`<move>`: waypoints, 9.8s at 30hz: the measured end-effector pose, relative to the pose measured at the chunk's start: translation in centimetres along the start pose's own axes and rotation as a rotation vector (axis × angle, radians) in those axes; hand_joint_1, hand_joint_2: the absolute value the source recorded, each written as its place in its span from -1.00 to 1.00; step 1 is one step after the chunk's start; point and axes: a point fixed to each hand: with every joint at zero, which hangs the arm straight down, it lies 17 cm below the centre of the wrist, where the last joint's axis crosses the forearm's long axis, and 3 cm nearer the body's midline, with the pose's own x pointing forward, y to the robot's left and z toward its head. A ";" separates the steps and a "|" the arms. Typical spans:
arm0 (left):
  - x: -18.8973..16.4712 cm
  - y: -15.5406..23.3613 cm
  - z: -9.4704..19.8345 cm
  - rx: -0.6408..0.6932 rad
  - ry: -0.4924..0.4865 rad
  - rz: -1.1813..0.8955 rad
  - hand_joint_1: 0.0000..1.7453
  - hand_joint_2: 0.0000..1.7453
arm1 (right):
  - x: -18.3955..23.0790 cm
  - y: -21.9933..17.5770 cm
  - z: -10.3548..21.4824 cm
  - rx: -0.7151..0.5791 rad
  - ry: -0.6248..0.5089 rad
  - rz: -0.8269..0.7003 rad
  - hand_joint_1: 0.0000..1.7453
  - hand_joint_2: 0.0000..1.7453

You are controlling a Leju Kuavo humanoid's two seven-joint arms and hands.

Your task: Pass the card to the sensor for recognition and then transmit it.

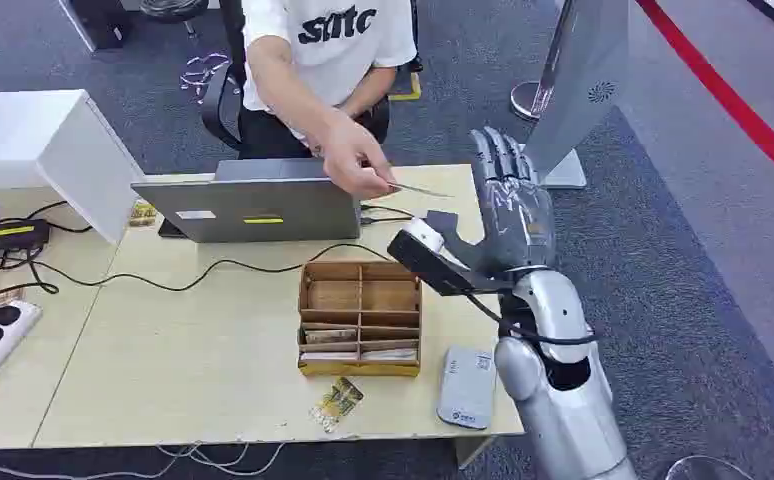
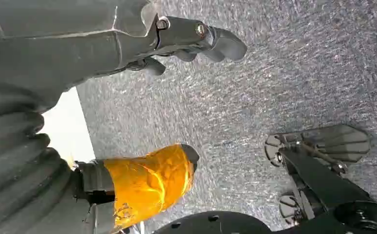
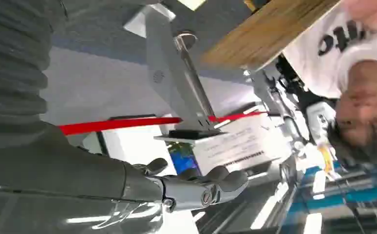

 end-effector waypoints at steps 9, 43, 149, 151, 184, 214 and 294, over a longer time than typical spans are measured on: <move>0.2 0.1 0.0 0.002 0.008 -0.041 -1.00 1.00 | -0.9 3.6 -1.0 0.094 0.055 0.040 -1.00 1.00; -0.2 1.0 -0.1 0.032 0.029 -0.017 -1.00 1.00 | 3.7 0.7 2.2 -0.011 -0.064 -0.272 1.00 1.00; -0.2 0.4 -0.1 0.039 0.029 0.049 -1.00 1.00 | 0.7 3.4 11.8 0.015 0.081 -0.356 1.00 1.00; -0.1 0.4 -0.1 0.039 0.029 0.042 -1.00 1.00 | 1.6 2.5 10.6 -0.001 0.047 -0.362 1.00 1.00; 0.1 0.5 -0.1 0.028 0.034 -0.061 -1.00 1.00 | 6.0 5.3 0.7 0.164 -0.069 -0.287 1.00 1.00; 0.4 0.7 -0.1 0.036 0.032 -0.036 -1.00 1.00 | 11.6 1.5 2.4 0.074 -0.218 -0.334 -1.00 1.00; 0.6 0.3 -0.2 0.048 0.019 0.046 -1.00 1.00 | 9.5 10.1 18.7 0.105 -0.294 0.064 -1.00 1.00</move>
